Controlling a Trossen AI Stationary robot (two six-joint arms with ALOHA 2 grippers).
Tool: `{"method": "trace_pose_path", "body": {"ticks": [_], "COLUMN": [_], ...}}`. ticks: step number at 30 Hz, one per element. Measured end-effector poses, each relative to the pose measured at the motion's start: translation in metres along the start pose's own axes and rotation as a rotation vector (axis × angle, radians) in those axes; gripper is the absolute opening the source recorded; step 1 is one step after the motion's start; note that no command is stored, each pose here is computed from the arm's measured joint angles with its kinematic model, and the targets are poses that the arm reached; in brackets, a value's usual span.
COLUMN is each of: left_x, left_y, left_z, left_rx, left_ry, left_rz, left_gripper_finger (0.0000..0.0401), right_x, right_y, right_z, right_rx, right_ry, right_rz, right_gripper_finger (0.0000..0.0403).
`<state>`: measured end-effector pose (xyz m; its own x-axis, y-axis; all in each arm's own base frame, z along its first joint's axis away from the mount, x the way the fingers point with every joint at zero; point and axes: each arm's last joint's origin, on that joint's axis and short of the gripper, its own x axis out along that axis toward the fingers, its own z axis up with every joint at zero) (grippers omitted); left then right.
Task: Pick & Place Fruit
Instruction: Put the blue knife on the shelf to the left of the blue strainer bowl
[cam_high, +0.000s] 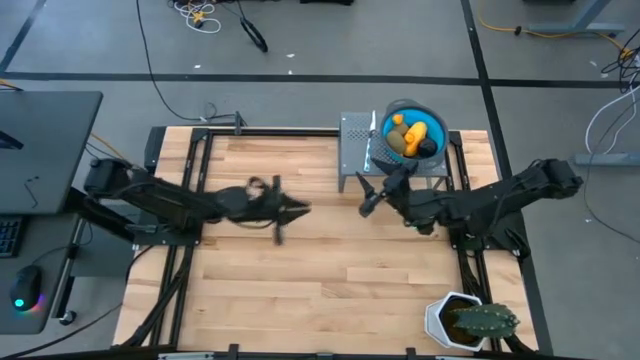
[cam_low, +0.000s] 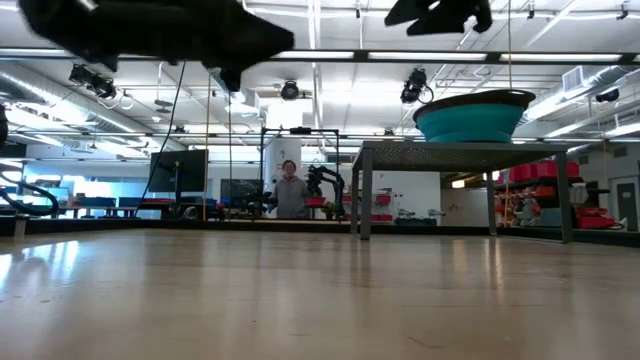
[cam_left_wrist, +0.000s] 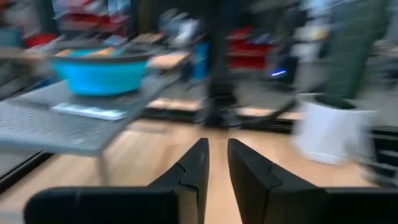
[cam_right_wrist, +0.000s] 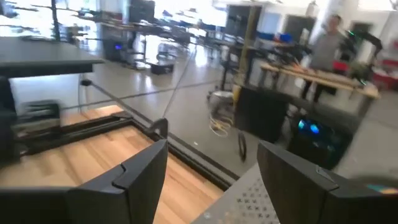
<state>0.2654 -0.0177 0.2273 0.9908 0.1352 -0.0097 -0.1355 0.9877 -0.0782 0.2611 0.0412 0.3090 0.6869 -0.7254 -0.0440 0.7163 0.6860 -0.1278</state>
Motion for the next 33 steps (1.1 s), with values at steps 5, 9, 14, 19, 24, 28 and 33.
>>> {"method": "trace_pose_path", "body": {"ticks": [5,9,14,19,24,28,33], "left_x": [-0.032,-0.046,-0.053,-0.051,-0.045,-0.040,-0.037], "left_y": [0.002,0.005,0.002,0.001,0.010,0.021,0.037], "left_z": [-0.020,-0.039,-0.057,-0.059,-0.056,-0.061,-0.070], "left_rx": [-0.017,-0.042,-0.030,0.072,0.136,0.141,0.134], "left_ry": [-0.140,-0.118,-0.039,-0.095,-0.183,-0.161,-0.095], "left_rz": [-0.076,-0.030,-0.050,-0.043,-0.023,-0.126,-0.118], "left_gripper_finger": [0.0042,0.0023,0.0008,0.0010,0.0022,0.0011,0.0010], "right_x": [0.016,0.025,0.026,0.034,0.049,0.054,0.059], "right_y": [0.019,0.028,0.028,0.021,0.014,0.010,0.006], "right_z": [-0.021,-0.035,-0.033,-0.033,-0.038,-0.043,-0.044], "right_rx": [0.050,0.072,0.177,0.228,0.264,0.235,0.230], "right_ry": [0.053,0.086,0.102,0.165,0.263,0.300,0.306], "right_rz": [-0.049,-0.062,-0.085,-0.116,-0.072,-0.082,-0.103], "right_gripper_finger": [0.0259,0.0259,0.0259,0.0259,0.0259,0.0259,0.0259]}}
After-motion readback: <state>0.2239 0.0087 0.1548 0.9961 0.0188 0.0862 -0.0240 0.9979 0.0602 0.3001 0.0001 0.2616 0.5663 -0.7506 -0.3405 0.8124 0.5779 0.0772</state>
